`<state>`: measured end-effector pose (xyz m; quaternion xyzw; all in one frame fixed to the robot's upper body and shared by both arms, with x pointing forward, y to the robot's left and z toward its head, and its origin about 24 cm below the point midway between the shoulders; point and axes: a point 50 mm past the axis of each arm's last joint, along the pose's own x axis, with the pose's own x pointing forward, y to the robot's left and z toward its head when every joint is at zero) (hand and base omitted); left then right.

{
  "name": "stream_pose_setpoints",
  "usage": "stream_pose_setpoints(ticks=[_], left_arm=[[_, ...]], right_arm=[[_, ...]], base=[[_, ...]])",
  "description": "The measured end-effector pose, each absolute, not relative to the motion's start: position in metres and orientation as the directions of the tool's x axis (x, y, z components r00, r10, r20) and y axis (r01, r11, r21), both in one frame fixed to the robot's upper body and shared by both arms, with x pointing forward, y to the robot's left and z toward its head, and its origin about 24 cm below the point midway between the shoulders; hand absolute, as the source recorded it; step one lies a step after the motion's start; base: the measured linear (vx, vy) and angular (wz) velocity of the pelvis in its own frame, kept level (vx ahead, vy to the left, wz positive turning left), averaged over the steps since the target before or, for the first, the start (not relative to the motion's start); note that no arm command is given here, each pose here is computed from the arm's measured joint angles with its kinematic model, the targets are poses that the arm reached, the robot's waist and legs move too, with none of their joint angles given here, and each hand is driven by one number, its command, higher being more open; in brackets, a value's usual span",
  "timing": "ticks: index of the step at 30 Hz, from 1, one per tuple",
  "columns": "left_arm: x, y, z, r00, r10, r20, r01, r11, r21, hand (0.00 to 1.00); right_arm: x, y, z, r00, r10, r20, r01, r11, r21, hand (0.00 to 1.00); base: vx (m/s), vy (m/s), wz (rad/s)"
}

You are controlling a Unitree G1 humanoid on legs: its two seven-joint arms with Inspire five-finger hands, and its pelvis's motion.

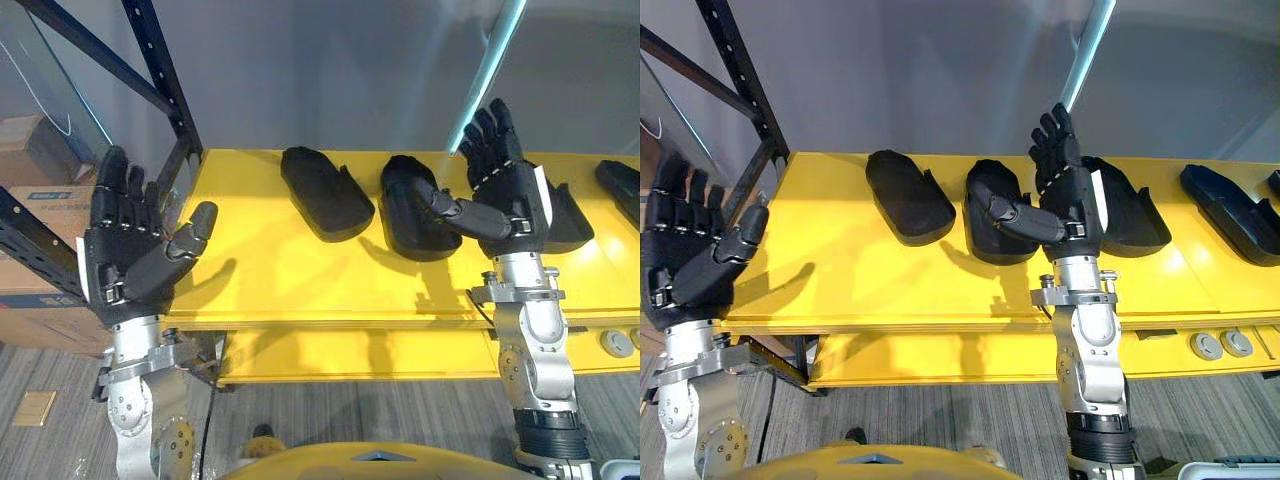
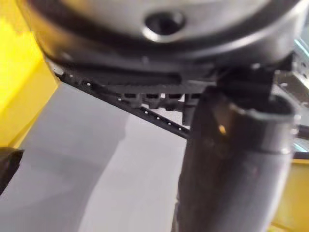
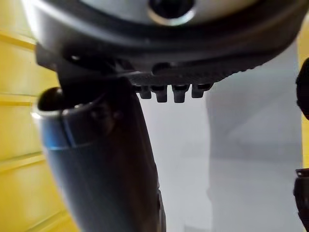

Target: Walk over and take three plastic housings, then place them on the shelf

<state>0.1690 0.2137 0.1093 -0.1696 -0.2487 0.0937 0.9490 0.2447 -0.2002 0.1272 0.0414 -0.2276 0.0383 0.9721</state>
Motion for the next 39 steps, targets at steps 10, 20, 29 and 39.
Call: stream_pose_setpoints(ticks=[10,20,29,39], left_arm=[[0.183,0.191,0.111,0.894,0.142,0.425,0.003,0.947,-0.322,1.00],[0.194,0.174,0.095,0.934,0.083,0.348,0.047,0.936,-0.350,1.00],[0.195,0.165,0.086,0.951,0.043,0.305,0.073,0.931,-0.358,1.00],[0.196,0.160,0.081,0.959,0.037,0.282,0.073,0.927,-0.368,1.00]], right_arm=[[0.242,-0.176,0.136,0.862,0.209,0.461,-0.230,0.973,-0.011,1.00],[0.258,-0.145,0.149,0.847,0.324,0.422,-0.287,0.946,-0.151,1.00],[0.284,-0.137,0.146,0.885,0.298,0.358,-0.262,0.954,-0.147,1.00],[0.310,-0.123,0.142,0.913,0.310,0.266,-0.261,0.944,-0.203,1.00]], base=[[-0.07,0.004,-0.07],[0.02,0.000,0.00],[-0.01,-0.003,0.06],[0.00,-0.001,0.04]])
